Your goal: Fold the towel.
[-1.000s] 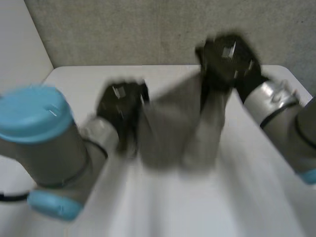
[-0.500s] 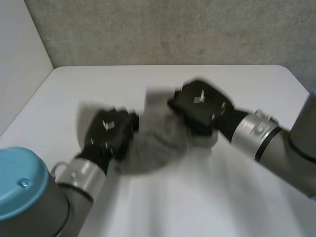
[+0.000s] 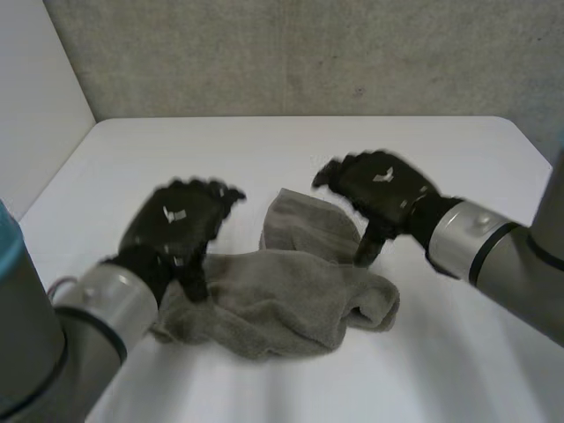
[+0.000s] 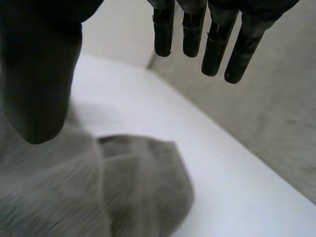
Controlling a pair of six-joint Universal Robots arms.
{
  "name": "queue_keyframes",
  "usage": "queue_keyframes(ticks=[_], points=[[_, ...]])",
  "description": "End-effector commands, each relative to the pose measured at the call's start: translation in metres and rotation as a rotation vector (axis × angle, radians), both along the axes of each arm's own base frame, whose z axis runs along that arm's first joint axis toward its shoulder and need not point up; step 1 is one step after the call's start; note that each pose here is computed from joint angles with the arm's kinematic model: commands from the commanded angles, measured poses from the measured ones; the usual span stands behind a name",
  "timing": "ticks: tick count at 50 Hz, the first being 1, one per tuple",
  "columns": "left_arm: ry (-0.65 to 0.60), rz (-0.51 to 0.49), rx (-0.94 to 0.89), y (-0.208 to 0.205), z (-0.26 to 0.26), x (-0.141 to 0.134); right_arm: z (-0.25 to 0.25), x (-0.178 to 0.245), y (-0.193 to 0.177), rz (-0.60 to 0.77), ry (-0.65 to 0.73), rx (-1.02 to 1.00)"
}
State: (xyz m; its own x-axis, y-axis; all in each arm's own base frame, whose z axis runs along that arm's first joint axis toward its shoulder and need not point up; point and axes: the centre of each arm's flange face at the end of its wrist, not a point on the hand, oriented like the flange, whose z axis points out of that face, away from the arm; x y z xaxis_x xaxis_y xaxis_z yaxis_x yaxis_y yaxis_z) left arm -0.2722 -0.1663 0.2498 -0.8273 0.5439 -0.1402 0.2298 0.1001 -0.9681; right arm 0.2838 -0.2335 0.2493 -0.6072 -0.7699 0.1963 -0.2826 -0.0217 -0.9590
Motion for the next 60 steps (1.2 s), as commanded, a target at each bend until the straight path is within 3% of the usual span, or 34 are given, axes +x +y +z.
queue_keyframes(ticks=[1,10,16,34,41,43,44,46,49,51,54,60], points=[[0.022,0.04,-0.035,-0.047,-0.01,-0.016,0.001,-0.016,-0.018,-0.157,-0.088,0.059],[-0.113,-0.007,0.205,-0.093,-0.077,-0.04,-0.032,-0.028,-0.027,-0.185,0.066,0.186],[-0.167,-0.066,0.362,-0.097,-0.107,-0.047,-0.05,-0.028,-0.024,-0.159,0.151,0.236],[-0.179,-0.075,0.385,-0.103,-0.121,-0.051,-0.075,-0.024,-0.019,-0.12,0.196,0.342],[-0.14,-0.074,0.224,-0.127,-0.099,-0.06,-0.052,-0.013,-0.058,-0.127,0.149,0.2],[-0.084,-0.039,-0.041,-0.156,-0.059,-0.067,-0.016,-0.005,-0.083,-0.132,0.082,-0.002],[-0.084,-0.039,-0.043,-0.157,-0.059,-0.067,-0.016,-0.005,-0.083,-0.132,0.082,-0.003],[0.025,0.018,-0.316,-0.171,-0.001,-0.07,0.023,0.005,-0.101,-0.137,-0.038,-0.276],[0.094,0.045,-0.452,-0.173,0.031,-0.07,0.056,0.006,-0.099,-0.144,-0.12,-0.437],[0.231,0.08,-0.676,-0.17,0.081,-0.066,0.111,0.006,-0.077,-0.157,-0.295,-0.68],[0.315,0.086,-0.816,-0.159,0.11,-0.06,0.126,0.0,-0.067,-0.177,-0.393,-0.767],[0.305,0.082,-0.798,-0.149,0.098,-0.054,0.11,0.0,-0.062,-0.172,-0.375,-0.686]])
